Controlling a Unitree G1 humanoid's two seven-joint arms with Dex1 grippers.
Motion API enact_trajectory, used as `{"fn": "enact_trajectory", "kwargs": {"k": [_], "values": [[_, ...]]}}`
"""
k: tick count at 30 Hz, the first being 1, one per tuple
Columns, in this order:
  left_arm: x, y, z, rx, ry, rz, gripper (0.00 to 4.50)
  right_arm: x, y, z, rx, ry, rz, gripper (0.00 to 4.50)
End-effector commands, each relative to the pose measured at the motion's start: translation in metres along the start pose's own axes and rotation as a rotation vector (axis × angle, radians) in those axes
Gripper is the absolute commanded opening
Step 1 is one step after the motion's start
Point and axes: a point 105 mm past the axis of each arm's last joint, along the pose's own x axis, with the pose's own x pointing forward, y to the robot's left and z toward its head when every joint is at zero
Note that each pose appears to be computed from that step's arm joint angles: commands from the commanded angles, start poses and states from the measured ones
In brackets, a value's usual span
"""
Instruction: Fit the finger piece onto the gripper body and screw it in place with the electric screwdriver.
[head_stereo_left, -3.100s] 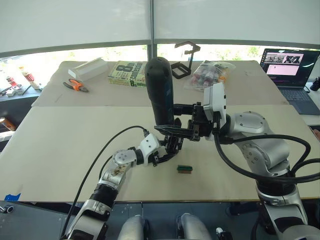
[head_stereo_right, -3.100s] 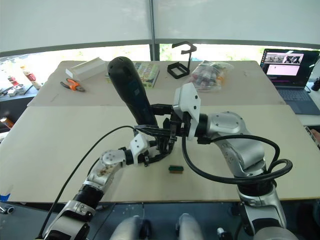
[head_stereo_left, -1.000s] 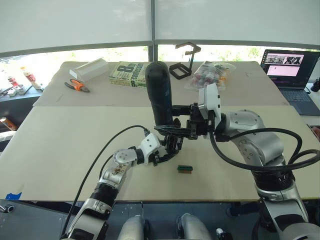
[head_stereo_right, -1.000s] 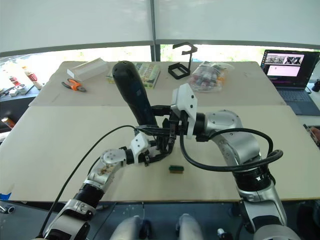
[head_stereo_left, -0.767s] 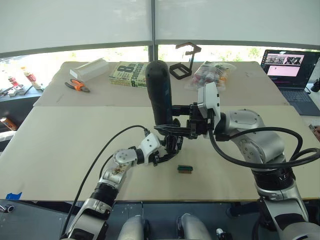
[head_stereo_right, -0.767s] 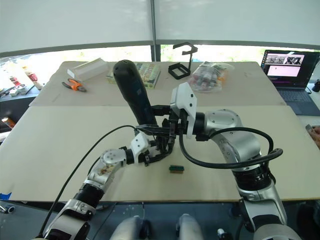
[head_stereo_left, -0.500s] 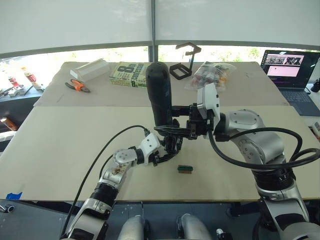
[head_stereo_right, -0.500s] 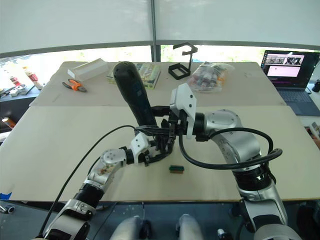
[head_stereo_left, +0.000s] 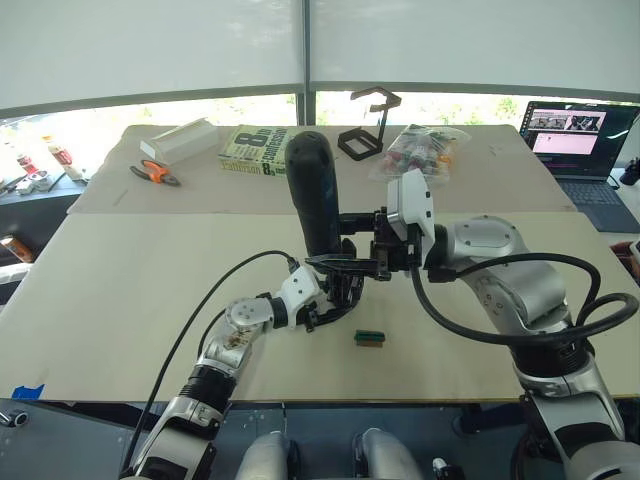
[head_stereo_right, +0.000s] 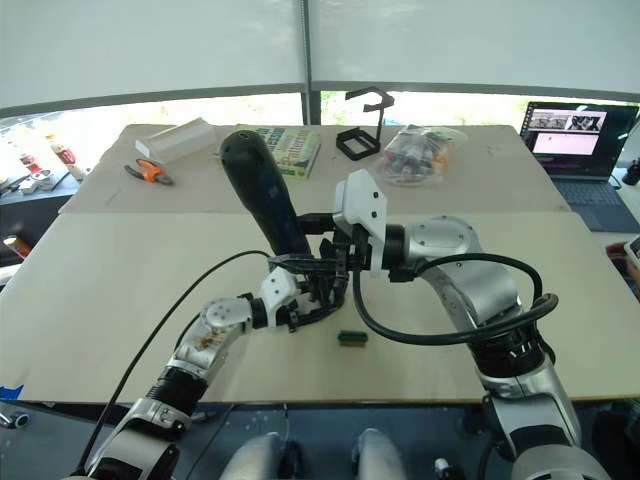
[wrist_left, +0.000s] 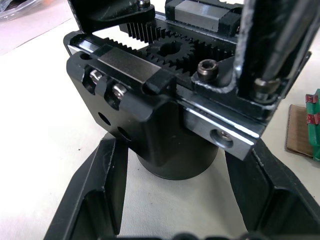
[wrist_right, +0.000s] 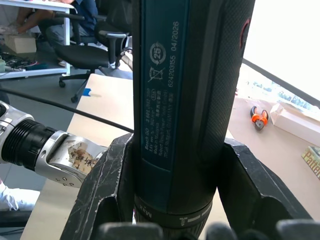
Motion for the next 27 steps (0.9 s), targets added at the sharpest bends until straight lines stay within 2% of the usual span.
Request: {"fn": "enact_trajectory", "kwargs": {"k": [1, 7, 19, 25, 27], "values": [[0.001, 0.004, 0.027, 0.069, -0.075, -0.015, 2.3, -0.023, -0.023, -0.04, 0.115, 0.186, -0.13, 1.92], [0.007, 0.006, 0.041, 0.087, -0.097, -0.035, 2.3, -0.023, -0.025, -0.034, 0.15, 0.17, -0.12, 1.92], [0.01, 0.011, 0.046, 0.071, -0.111, -0.025, 2.3, -0.028, -0.027, -0.031, 0.184, 0.17, -0.119, 1.92], [0.014, 0.012, 0.048, 0.071, -0.111, -0.032, 2.3, -0.027, -0.018, -0.042, 0.166, 0.213, -0.086, 1.92], [0.013, 0.013, 0.047, 0.07, -0.109, -0.029, 2.3, -0.029, -0.017, -0.054, 0.144, 0.261, -0.091, 1.92]]}}
